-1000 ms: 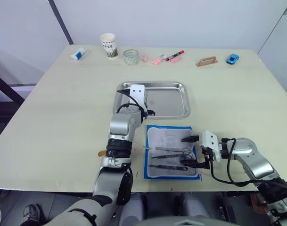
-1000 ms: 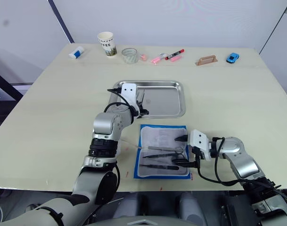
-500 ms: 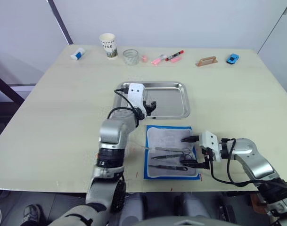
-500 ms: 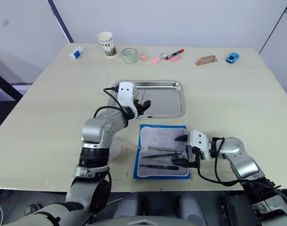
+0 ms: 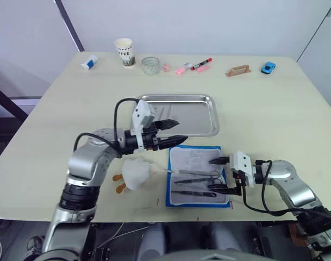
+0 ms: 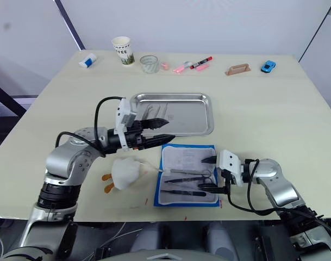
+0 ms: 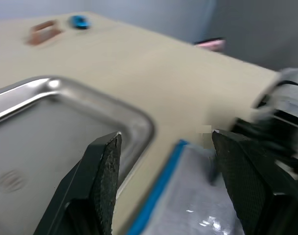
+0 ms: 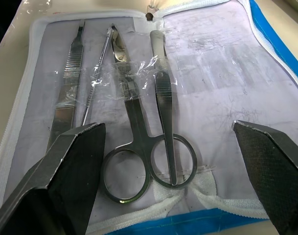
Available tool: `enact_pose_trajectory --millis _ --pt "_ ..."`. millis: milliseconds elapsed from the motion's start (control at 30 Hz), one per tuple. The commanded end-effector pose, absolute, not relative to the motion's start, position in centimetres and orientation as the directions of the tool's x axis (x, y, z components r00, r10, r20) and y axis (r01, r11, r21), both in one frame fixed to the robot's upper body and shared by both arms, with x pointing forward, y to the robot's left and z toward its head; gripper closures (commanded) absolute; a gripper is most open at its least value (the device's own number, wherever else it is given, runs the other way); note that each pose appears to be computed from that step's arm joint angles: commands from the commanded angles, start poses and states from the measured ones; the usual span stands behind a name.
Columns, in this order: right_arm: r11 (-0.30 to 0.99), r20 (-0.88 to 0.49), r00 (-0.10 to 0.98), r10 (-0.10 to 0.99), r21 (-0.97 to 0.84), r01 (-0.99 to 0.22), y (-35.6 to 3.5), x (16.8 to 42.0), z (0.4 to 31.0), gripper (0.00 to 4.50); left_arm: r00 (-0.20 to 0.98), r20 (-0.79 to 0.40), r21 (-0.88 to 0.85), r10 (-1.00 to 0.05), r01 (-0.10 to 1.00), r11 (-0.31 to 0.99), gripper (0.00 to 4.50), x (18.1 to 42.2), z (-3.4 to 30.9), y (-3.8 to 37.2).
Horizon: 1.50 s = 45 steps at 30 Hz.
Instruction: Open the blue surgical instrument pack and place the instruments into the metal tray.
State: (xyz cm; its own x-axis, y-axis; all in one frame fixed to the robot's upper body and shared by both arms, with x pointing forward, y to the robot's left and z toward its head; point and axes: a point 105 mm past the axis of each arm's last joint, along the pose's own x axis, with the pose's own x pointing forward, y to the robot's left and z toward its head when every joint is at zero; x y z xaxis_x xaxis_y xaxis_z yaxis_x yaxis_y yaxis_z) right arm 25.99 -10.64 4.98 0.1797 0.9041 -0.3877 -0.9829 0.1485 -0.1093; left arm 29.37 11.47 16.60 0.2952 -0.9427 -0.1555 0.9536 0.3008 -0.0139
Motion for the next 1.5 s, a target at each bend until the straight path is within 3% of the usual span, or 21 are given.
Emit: enact_pose_trajectory --millis 33,300,533,667,967,1133,1500 --pt "0.205 -0.48 0.193 0.856 -0.027 -0.978 -12.0 25.3 2.1 0.0 0.217 -0.2 0.008 -0.955 0.975 0.22 0.06 27.4 17.0 14.8" --pt "0.201 -0.484 0.187 0.855 -0.023 -0.979 -12.3 25.2 2.2 0.0 0.156 -0.298 -0.011 -0.942 0.986 0.166 0.06 26.0 15.8 18.7" --pt "0.196 -0.489 0.182 0.853 -0.023 -0.98 -12.5 25.3 2.3 0.0 0.105 -0.361 0.02 -0.927 0.994 0.105 0.06 25.8 15.4 19.5" --pt "0.197 -0.487 0.185 0.854 -0.027 -0.98 -12.5 25.4 2.3 0.0 0.086 -0.421 0.077 -0.903 0.995 0.059 0.06 26.0 14.2 17.1" --pt "0.204 -0.48 0.192 0.856 -0.028 -0.979 -12.2 25.3 2.3 0.0 0.1 -0.416 0.133 -0.904 0.99 0.048 0.06 27.5 12.5 10.8" --pt "0.211 -0.479 0.198 0.855 -0.028 -0.977 -12.2 25.3 2.3 0.0 0.06 -0.442 0.117 -0.895 0.993 0.009 2.22 27.4 11.4 9.5" --pt "0.216 -0.479 0.204 0.854 -0.031 -0.976 -12.2 25.3 2.2 0.0 0.05 -0.507 0.129 -0.86 0.991 -0.018 2.22 28.0 8.8 8.6"
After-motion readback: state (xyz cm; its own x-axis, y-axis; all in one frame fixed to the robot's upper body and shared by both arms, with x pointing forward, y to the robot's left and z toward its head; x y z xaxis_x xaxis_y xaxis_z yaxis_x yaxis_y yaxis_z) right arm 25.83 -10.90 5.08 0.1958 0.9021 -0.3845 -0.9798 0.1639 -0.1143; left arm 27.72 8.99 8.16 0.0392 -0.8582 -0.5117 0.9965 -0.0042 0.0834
